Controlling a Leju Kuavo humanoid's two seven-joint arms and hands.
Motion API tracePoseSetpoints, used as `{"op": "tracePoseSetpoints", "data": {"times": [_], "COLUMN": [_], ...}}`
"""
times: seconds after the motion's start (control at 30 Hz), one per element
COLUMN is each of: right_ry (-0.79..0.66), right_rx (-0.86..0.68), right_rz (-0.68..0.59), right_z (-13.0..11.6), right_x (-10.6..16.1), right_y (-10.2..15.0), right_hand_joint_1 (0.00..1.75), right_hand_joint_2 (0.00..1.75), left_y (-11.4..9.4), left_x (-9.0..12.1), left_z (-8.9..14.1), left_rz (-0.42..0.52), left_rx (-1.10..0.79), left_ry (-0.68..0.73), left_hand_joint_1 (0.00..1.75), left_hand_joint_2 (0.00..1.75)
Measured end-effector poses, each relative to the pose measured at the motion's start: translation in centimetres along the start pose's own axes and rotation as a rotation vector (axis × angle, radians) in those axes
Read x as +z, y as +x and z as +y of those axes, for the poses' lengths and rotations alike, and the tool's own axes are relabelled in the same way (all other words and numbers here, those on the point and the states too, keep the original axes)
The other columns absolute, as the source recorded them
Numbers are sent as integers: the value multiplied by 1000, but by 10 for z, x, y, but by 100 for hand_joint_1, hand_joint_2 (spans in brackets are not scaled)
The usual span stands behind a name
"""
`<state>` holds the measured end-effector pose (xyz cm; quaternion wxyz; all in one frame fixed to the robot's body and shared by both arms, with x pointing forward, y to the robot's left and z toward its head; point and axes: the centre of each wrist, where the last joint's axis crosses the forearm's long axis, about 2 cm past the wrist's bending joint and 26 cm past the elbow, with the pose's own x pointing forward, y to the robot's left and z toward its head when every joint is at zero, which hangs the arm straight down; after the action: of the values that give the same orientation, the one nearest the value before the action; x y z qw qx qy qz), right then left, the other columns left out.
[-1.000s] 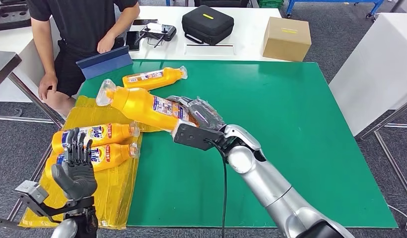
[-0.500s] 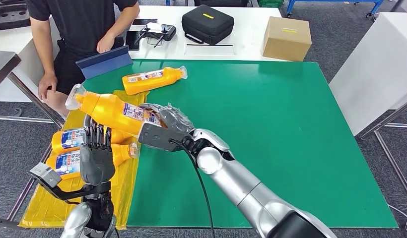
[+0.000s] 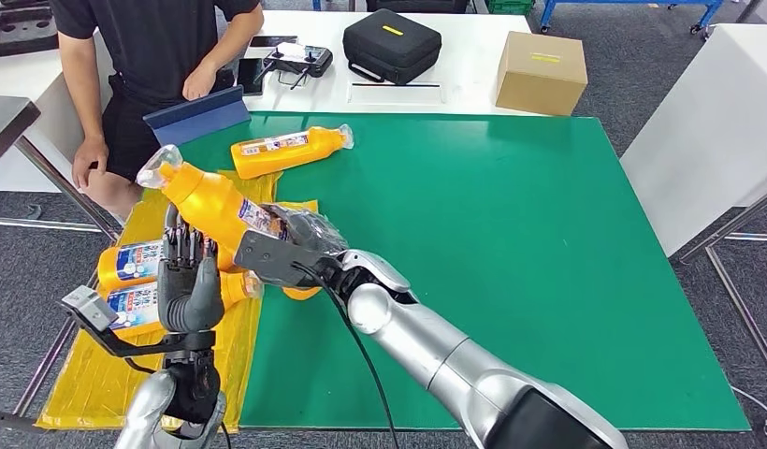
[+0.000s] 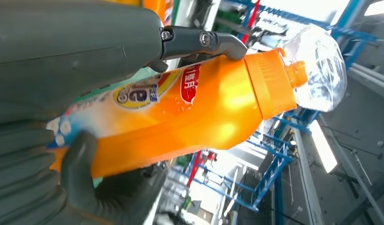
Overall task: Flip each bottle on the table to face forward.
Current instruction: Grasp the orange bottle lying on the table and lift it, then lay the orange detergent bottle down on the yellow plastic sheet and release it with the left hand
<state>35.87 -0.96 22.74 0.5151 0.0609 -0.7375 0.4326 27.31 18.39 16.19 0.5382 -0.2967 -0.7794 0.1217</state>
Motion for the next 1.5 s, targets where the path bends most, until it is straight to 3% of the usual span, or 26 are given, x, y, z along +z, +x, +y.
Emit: {"op": "tracePoseSetpoints", "data": {"times": [0.43,0.67,1.03,1.5], "right_ry": [-122,-155,-127,-65], "right_rx": [179,183,170,98], "right_rz": [-46,-91,-96,-65], "right_z": [6,1,-2,11], "right_x": [8,20,31,33], "right_y": [9,20,31,18], "right_hand_joint_1": [174,175,175,175], "right_hand_joint_2": [175,175,175,175], "left_y": [5,7,8,8], "left_x": [-14,-15,-14,-13], "left_z": [8,24,28,30], "left_rz": [73,78,88,105], "left_rx": [184,203,209,207], "left_ry": [9,52,53,63], "left_hand_joint_1": [0,0,0,0], "left_hand_joint_2": [175,175,175,175]}}
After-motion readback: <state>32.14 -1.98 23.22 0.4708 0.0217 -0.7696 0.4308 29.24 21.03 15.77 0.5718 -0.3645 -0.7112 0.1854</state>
